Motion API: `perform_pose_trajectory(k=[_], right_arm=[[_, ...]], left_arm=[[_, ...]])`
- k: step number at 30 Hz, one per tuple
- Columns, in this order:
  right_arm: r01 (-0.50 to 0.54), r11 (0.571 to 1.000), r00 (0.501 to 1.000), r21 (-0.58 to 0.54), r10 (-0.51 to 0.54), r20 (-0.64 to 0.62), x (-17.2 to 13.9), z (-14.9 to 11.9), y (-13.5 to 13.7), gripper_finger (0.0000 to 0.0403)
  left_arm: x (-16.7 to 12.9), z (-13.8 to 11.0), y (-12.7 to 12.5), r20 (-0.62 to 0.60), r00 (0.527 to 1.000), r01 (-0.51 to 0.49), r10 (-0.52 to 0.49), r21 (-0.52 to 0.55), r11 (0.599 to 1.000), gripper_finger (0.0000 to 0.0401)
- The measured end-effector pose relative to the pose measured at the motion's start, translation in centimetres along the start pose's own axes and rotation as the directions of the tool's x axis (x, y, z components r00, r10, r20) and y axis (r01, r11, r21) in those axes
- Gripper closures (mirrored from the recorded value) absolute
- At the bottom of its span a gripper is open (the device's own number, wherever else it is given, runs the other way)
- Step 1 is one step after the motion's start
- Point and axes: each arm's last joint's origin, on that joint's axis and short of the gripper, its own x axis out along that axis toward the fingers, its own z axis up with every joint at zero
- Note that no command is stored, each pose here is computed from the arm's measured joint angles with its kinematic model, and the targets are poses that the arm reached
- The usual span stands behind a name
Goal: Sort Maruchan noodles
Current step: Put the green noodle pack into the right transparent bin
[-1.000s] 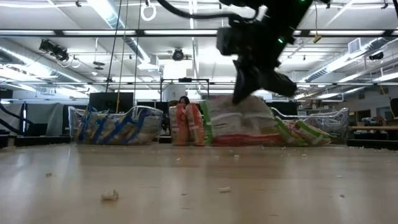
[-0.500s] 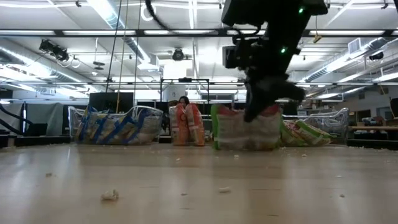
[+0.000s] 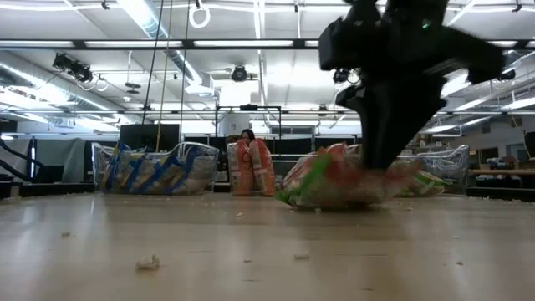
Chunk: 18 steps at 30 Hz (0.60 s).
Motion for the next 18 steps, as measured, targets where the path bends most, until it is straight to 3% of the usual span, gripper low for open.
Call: perform_pose_trajectory(k=[4,7,12,18], right_arm=[[0.012,0.994,0.999,-0.104,-0.015,-0.028,-1.1,-0.8,0.9,0.0263],[0.101,0.969,0.994,-0.224,-0.105,-0.006,-1.9,-1.2,1.9,0.0231],[0.208,0.877,0.978,-0.434,-0.201,0.061,-1.0,-2.5,4.4,0.0213],[0.446,0.748,0.893,-0.491,-0.406,0.193,0.9,-5.6,6.2,0.0218]], left_arm=[[0.0,0.0,0.0,-0.012,1.000,0.009,-0.009,-0.002,1.000,0.0393],[0.0,-0.1,0.0,-0.012,1.000,0.009,-0.009,0.001,1.000,0.0393],[0.0,-0.1,-0.2,-0.012,1.000,0.015,-0.015,-0.005,1.000,0.0393],[-0.5,-0.5,-0.6,-0.025,0.998,0.054,-0.055,-0.044,0.998,0.0393]])
